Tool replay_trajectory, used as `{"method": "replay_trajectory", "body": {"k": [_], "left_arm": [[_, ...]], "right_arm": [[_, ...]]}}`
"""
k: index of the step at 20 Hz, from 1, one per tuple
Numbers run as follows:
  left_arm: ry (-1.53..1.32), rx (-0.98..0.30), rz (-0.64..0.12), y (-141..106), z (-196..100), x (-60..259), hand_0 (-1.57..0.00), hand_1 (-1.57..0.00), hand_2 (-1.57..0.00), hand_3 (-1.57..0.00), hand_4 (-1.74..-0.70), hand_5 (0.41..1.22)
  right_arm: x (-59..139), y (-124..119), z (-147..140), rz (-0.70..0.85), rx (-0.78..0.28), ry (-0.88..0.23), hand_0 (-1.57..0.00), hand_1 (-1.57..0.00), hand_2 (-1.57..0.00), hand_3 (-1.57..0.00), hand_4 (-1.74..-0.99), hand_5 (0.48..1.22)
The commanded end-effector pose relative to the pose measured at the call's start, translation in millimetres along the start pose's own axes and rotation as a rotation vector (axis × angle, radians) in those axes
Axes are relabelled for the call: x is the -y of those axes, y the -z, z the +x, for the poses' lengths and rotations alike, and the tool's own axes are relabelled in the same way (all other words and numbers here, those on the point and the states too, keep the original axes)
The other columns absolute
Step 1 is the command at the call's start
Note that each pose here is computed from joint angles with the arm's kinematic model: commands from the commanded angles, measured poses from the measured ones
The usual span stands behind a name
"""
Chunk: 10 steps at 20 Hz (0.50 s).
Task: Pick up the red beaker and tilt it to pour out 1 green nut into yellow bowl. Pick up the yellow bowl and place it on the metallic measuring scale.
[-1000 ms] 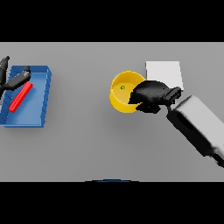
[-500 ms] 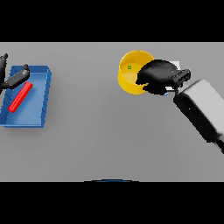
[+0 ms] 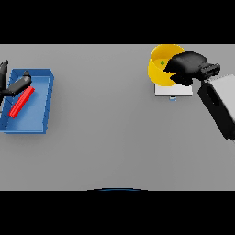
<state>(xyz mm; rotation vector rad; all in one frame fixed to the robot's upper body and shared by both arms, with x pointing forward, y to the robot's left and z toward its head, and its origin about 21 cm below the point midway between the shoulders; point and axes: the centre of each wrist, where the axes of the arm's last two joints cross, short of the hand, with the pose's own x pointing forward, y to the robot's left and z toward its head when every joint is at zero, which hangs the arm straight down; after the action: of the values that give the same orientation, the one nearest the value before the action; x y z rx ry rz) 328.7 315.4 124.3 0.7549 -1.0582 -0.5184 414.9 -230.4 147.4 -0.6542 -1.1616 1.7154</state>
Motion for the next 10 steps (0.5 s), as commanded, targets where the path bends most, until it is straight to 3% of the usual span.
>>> {"method": "replay_trajectory", "body": {"k": [1, 10], "left_arm": [[0.001, 0.003, 0.003, 0.7, 1.8, -3.4, 0.00, 0.00, 0.00, 0.00, -0.83, 0.774], [0.015, -0.009, 0.003, 2.0, 0.5, -3.7, 0.00, 0.00, 0.00, 0.00, -0.80, 0.743]], "right_arm": [[0.8, 1.1, -7.3, 0.003, -0.012, 0.008, -1.57, -1.57, -1.57, -1.17, -1.720, 1.221], [-34.6, 22.0, -38.1, 0.017, -0.110, 0.054, -1.57, -1.56, -1.57, -1.43, -1.725, 1.221]]}}
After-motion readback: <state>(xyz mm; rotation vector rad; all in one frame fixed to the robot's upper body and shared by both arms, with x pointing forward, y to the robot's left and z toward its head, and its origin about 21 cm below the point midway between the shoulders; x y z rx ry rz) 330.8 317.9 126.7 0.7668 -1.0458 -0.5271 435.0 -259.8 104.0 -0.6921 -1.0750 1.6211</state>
